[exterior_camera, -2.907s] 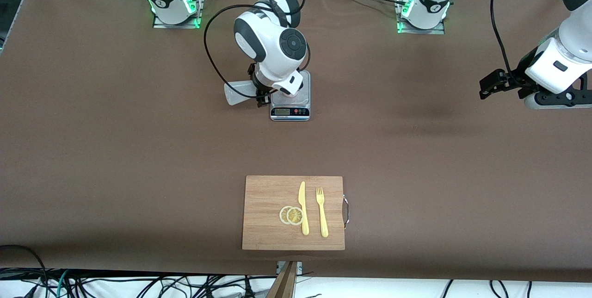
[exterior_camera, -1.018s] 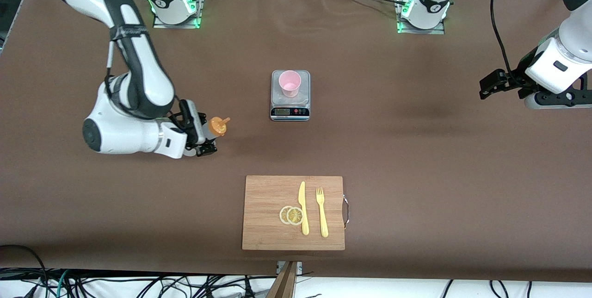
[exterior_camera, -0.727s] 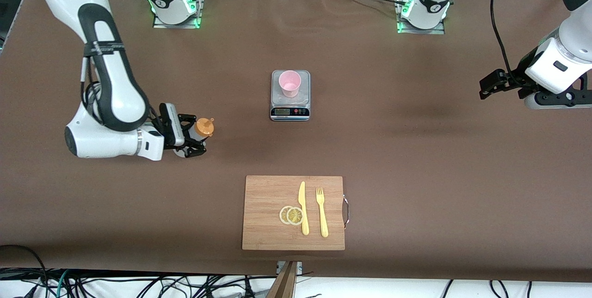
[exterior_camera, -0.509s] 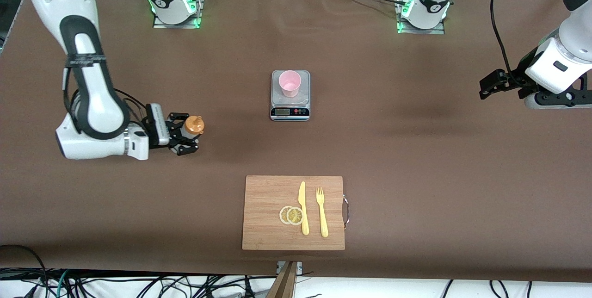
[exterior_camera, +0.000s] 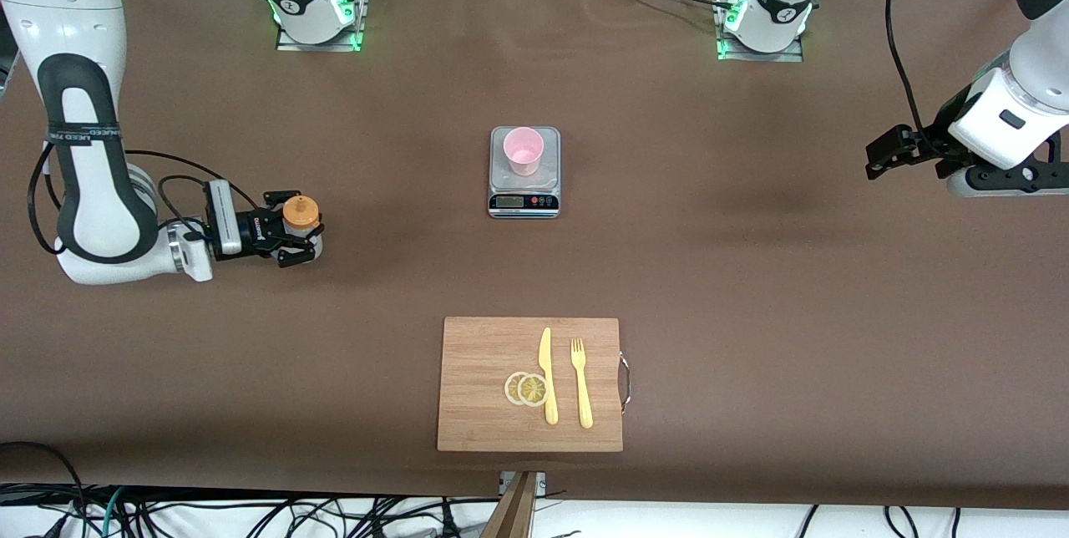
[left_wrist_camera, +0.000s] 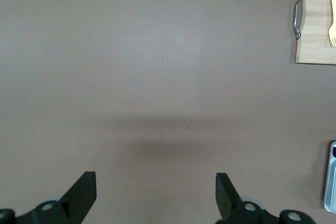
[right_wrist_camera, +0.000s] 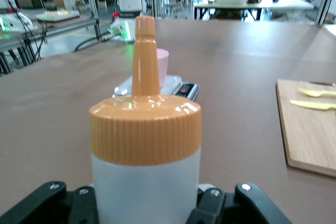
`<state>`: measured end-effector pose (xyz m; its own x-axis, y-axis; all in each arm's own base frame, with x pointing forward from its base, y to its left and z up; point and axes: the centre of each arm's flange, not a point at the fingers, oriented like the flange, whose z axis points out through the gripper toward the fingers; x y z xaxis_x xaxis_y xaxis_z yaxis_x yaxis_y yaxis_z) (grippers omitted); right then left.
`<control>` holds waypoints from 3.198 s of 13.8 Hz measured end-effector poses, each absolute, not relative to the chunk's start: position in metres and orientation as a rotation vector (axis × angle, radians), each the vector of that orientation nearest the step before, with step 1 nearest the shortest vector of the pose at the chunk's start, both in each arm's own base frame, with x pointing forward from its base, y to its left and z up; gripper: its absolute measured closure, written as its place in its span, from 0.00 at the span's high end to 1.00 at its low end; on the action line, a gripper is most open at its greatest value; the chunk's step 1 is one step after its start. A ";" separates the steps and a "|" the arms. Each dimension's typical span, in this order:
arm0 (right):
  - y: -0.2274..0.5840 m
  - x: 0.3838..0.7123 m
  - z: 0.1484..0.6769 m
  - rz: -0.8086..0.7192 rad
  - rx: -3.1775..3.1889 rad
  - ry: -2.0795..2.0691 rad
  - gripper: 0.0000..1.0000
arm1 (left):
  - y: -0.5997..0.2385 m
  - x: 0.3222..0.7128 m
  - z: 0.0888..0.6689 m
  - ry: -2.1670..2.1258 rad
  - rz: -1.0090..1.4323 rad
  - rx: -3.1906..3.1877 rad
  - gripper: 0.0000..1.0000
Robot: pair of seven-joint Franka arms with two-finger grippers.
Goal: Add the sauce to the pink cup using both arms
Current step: 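Carry the squeeze bottle with the right gripper back beside the scale, then lower the bottle upright onto the table and open the right gripper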
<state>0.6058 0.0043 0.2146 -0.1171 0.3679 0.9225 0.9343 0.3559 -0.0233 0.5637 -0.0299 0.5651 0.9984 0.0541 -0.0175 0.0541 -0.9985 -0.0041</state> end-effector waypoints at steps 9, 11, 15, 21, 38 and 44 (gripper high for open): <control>-0.030 0.566 0.151 -0.893 -1.068 -1.534 0.21 | -0.030 0.564 0.565 -0.085 0.027 -3.137 1.00; -0.026 0.560 0.138 -0.941 -1.028 -1.496 0.21 | -0.030 0.564 0.565 -0.085 0.027 -3.137 1.00; -0.024 0.550 0.114 -0.958 -1.020 -1.436 0.21 | -0.030 0.564 0.565 -0.085 0.027 -3.137 1.00; -0.029 0.549 0.110 -0.963 -1.029 -1.422 0.19 | -0.030 0.564 0.565 -0.085 0.027 -3.137 1.00; -0.088 0.545 0.102 -0.949 -1.168 -1.390 1.00 | -0.030 0.564 0.565 -0.085 0.027 -3.137 1.00; -0.146 0.578 0.143 -0.799 -1.326 -1.400 1.00 | -0.030 0.564 0.565 -0.085 0.026 -3.137 1.00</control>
